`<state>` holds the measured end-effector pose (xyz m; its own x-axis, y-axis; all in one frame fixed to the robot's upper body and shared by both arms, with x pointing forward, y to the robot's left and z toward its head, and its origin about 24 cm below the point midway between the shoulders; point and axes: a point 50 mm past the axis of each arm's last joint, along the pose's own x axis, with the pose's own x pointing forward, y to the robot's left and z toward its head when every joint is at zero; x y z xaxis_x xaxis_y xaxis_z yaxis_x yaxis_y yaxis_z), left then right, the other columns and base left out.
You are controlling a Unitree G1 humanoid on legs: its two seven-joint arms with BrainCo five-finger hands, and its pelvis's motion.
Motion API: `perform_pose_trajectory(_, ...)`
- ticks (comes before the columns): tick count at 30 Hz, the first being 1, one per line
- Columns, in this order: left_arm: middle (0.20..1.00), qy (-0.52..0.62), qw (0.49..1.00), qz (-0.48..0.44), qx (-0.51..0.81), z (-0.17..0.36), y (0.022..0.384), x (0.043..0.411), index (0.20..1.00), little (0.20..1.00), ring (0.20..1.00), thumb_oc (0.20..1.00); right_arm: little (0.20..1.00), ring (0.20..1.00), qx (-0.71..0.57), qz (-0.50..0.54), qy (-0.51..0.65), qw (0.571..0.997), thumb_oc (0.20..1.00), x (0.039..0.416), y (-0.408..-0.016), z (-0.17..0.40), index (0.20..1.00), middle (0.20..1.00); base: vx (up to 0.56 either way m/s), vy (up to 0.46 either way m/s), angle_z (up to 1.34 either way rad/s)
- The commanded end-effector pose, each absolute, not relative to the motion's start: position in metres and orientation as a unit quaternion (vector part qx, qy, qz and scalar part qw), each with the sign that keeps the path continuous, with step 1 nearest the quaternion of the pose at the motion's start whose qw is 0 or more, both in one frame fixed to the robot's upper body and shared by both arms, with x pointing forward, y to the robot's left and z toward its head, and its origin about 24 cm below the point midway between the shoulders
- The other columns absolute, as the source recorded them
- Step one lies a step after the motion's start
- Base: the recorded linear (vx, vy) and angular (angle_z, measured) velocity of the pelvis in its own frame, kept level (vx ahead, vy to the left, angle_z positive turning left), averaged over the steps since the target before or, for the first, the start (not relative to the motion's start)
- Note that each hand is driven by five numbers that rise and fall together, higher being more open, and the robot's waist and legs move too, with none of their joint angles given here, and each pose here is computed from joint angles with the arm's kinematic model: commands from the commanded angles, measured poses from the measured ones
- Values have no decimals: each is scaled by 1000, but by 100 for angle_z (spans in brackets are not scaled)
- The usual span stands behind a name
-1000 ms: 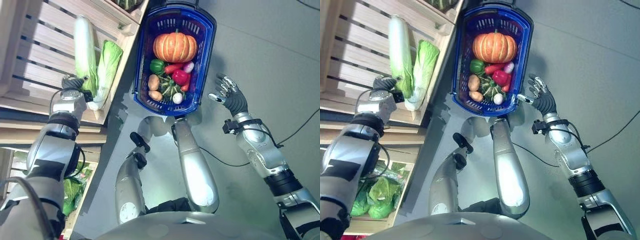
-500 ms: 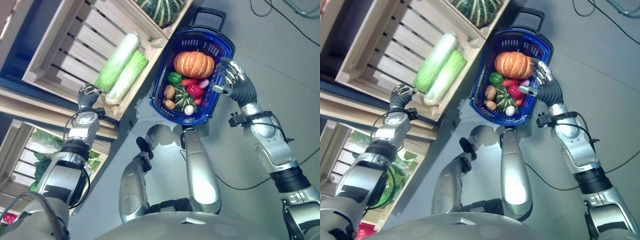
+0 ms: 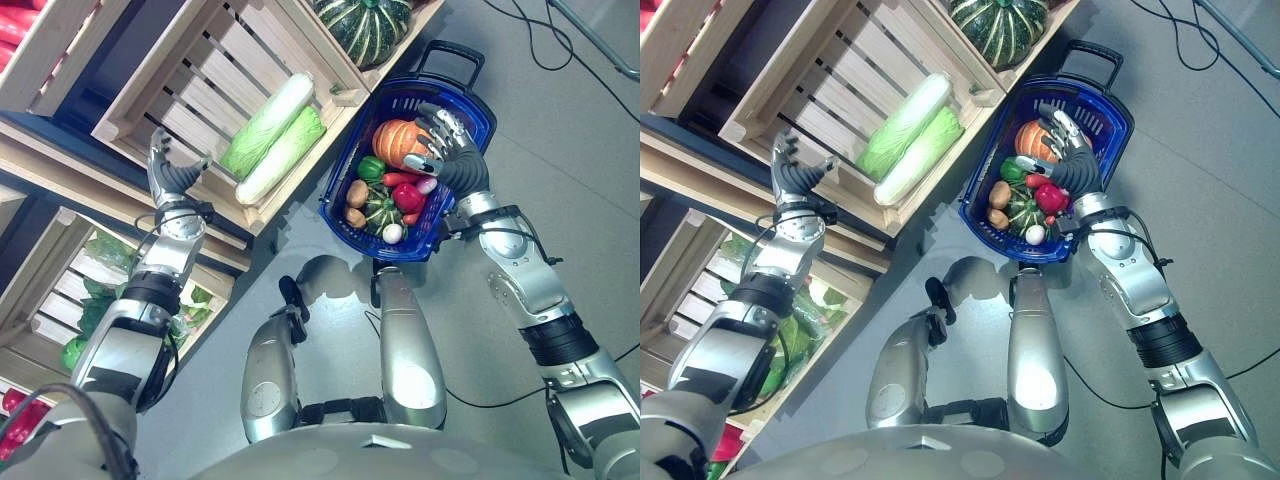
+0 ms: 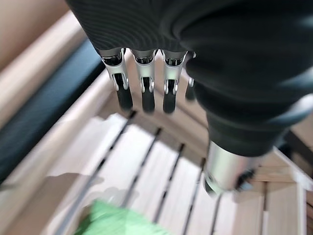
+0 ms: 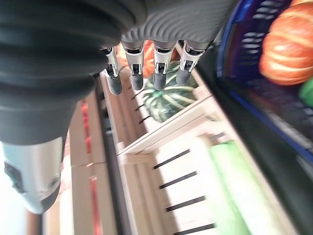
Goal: Pick up fruits and vegetables into the basket
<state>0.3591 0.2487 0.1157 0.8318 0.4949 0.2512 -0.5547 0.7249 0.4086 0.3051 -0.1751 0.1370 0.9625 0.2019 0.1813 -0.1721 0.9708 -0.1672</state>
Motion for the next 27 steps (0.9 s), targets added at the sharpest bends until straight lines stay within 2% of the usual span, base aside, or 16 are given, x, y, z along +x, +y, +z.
perform_pose_trajectory(1, 1000, -154, 880, 330, 304, 167, 262, 361, 1000, 1000, 1000, 1000, 1000, 1000, -67, 114, -97, 986, 1000, 303, -167, 136, 1000, 1000, -3, -4, -13)
perform_pose_trajectory(11, 1000, -179, 843, 374, 343, 219, 274, 373, 1000, 1000, 1000, 1000, 1000, 1000, -129, 105, 35, 986, 1000, 287, -195, 75, 1000, 1000, 1, -14, -19)
perform_pose_trajectory(19, 1000, -146, 831, 385, 374, 243, 284, 383, 1000, 1000, 1000, 1000, 1000, 1000, -123, 72, 82, 986, 1000, 269, -216, 46, 1000, 1000, -35, -34, -10)
perform_pose_trajectory(27, 1000, -33, 867, 372, 330, 229, 296, 393, 1000, 1000, 1000, 1000, 1000, 1000, -53, 35, 104, 993, 1000, 260, -221, 23, 1000, 1000, -48, -59, -6)
